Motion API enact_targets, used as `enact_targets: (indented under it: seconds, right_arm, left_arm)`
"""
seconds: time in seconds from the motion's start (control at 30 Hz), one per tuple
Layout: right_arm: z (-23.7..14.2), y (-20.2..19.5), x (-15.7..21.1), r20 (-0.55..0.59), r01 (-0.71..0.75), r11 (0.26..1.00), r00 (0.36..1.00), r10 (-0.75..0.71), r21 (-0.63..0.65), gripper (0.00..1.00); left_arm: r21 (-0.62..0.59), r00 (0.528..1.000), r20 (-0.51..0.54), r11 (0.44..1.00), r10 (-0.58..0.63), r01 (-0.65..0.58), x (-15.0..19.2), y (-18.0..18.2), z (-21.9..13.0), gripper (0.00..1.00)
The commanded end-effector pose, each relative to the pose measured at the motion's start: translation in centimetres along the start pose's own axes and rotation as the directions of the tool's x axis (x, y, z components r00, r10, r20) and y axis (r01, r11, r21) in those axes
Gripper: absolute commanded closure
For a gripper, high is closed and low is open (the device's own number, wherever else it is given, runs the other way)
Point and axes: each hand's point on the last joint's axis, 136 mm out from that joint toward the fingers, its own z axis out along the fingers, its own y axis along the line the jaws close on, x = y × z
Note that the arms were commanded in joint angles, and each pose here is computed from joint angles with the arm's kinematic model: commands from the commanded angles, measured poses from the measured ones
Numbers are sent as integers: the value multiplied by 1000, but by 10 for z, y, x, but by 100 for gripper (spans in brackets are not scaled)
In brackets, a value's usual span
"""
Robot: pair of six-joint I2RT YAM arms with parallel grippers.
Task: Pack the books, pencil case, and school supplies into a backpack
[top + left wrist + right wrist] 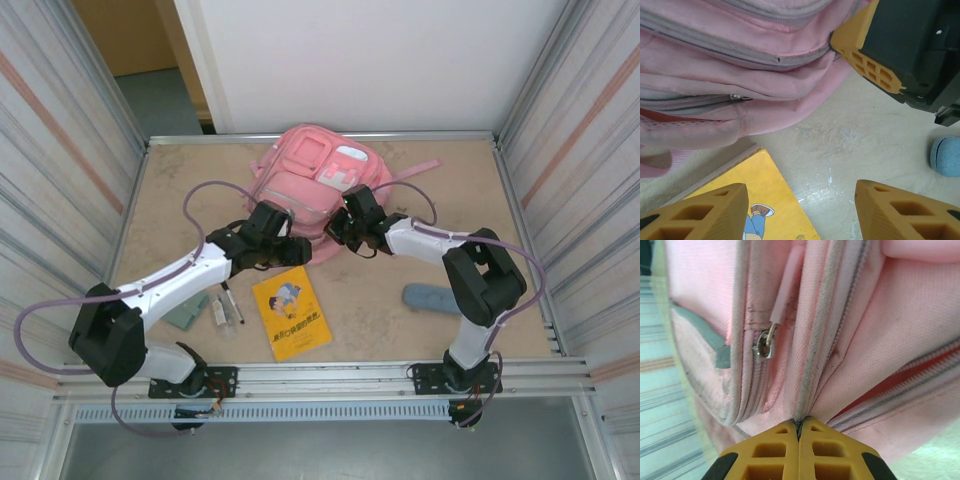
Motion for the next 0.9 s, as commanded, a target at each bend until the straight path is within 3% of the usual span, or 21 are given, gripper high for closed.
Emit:
enact_targets:
  seconds: [0.0, 0.13, 0.4, 0.43, 0.5, 0.57, 0.67, 0.87]
  right_arm:
    - [-39, 72, -12, 36, 65, 981, 998, -59, -182, 100]
    - [-56, 95, -16, 62, 120, 966, 992, -108, -231, 100]
    - [-72, 110, -22, 69, 136, 954, 990, -122, -265, 100]
    - [-73, 107, -22, 67, 141, 960, 989, -128, -242, 95]
    - [-71, 74, -22, 69, 119, 988, 991, -112, -102, 50]
    - [-69, 30, -18, 72, 57, 996, 995, -62, 65, 30]
    - [-56, -16, 3, 43, -51, 978, 998, 43, 204, 24]
    - [-4, 9, 34, -79, -75, 990, 993, 85, 120, 26]
  left_arm:
    - [7, 998, 53, 1000, -13, 13, -15, -7, -14, 41]
    - [18, 997, 69, 1000, -19, 18, -25, -14, -15, 41]
    - [-88, 992, 86, 991, -97, 104, -25, 7, -4, 42]
    - [-101, 991, 90, 989, -103, 112, -25, 10, -4, 43]
    - [-124, 989, 95, 984, -114, 125, -23, 16, -6, 43]
    - [-139, 988, 104, 982, -114, 128, -20, 21, -10, 43]
    - [-149, 985, 111, 978, -129, 145, -17, 32, -13, 43]
    - [-166, 980, 103, 969, -170, 185, -10, 54, -16, 43]
